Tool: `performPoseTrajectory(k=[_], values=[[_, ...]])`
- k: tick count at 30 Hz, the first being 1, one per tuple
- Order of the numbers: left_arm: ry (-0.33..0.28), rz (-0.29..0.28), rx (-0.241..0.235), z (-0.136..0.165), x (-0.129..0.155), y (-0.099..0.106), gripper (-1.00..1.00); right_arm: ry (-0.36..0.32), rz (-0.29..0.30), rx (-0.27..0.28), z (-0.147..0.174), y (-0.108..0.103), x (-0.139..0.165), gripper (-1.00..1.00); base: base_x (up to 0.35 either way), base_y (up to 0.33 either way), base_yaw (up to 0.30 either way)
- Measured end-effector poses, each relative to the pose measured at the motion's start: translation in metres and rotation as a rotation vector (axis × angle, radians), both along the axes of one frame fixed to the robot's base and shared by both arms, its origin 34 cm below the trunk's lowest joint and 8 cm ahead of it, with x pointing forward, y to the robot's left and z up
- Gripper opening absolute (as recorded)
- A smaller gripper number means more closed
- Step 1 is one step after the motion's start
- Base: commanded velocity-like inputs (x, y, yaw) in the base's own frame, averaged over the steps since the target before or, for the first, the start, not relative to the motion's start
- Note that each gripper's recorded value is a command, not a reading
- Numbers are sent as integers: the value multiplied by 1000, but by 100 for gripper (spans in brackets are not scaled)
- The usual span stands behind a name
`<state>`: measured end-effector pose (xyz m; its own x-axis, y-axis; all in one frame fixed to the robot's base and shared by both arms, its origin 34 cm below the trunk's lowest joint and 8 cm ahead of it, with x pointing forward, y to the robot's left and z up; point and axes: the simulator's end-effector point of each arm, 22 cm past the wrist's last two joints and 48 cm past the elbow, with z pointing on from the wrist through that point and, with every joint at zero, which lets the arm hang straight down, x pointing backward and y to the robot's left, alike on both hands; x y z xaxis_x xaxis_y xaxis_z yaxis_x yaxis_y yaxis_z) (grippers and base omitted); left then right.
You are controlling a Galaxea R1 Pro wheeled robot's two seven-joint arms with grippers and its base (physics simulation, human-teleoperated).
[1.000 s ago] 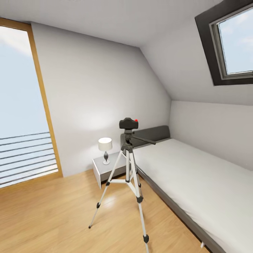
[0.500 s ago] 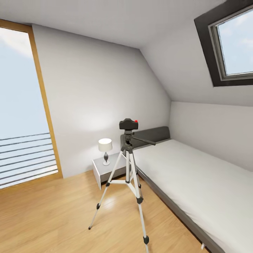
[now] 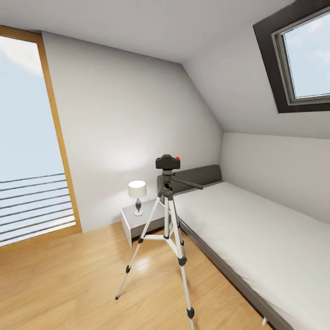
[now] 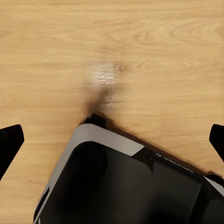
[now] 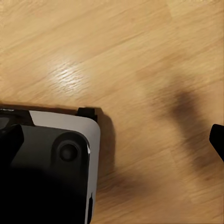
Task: Attach the digital camera to the camera tripod in the bedroom.
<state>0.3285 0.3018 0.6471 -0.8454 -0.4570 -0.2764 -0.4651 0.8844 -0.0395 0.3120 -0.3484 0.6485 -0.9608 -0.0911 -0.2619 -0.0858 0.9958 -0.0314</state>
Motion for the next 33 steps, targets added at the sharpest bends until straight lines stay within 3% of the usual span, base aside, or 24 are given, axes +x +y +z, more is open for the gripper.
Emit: performPoseTrajectory(k=[17,33], values=[[48,-10,-6,-9,-29,-2,100,-2,-6,-4,0,-1,0,100,0,0,0],[25,-15,12,-7,-25,5,100,0,-4,1,0,3,0,100,0,0,0]])
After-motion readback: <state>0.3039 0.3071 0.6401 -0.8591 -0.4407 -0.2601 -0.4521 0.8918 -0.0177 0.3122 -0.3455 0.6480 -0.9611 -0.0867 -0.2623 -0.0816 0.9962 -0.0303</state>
